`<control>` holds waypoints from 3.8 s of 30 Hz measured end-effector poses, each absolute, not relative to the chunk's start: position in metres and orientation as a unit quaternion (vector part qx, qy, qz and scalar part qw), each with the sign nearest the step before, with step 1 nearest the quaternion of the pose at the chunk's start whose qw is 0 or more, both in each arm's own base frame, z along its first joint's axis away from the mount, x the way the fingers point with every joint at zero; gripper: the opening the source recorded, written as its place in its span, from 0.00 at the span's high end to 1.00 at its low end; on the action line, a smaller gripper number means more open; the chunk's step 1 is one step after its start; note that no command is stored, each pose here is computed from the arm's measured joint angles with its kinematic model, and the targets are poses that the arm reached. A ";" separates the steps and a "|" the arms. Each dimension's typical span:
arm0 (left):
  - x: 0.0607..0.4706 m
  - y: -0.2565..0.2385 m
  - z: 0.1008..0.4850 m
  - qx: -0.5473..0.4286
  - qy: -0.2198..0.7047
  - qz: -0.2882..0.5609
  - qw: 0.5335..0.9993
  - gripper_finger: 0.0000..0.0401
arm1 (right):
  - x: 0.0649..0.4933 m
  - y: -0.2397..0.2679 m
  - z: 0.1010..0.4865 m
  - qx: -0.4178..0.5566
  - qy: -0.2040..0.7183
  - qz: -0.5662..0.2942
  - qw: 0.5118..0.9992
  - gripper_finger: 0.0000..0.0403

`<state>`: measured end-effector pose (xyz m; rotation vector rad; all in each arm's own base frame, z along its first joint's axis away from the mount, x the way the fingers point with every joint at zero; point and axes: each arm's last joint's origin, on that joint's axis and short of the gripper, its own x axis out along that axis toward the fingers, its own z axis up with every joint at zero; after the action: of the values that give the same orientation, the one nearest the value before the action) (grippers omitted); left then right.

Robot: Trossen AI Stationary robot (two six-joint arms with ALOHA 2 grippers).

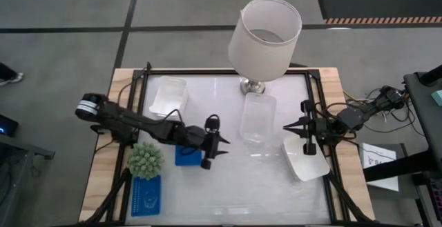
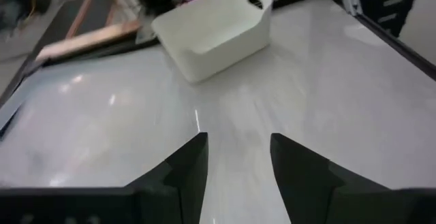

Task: Stack baskets by color
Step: Stack the left blue bin on the stacked blue bins

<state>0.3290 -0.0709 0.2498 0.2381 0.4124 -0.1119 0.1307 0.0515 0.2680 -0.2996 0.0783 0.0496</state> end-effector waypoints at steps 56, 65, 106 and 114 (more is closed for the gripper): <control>0.214 -0.288 0.221 -0.468 0.628 0.393 0.482 0.64 | 0.206 0.089 0.296 -0.294 0.162 0.059 0.940 0.98; 0.213 -0.286 0.200 -0.436 0.628 0.425 0.485 0.64 | 0.206 0.089 0.296 -0.292 0.162 0.059 0.941 0.98; 0.239 -0.308 0.275 -0.440 0.527 0.249 0.683 1.00 | 0.206 0.089 0.294 -0.289 0.169 0.061 0.941 0.98; 0.262 -0.293 0.305 -0.271 0.386 0.190 0.861 1.00 | 0.206 0.089 0.294 -0.289 0.169 0.061 0.941 0.98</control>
<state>0.2620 -0.2927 0.3051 -0.5694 0.8089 0.3979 0.2056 0.0889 0.2942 -0.5888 0.3445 0.1238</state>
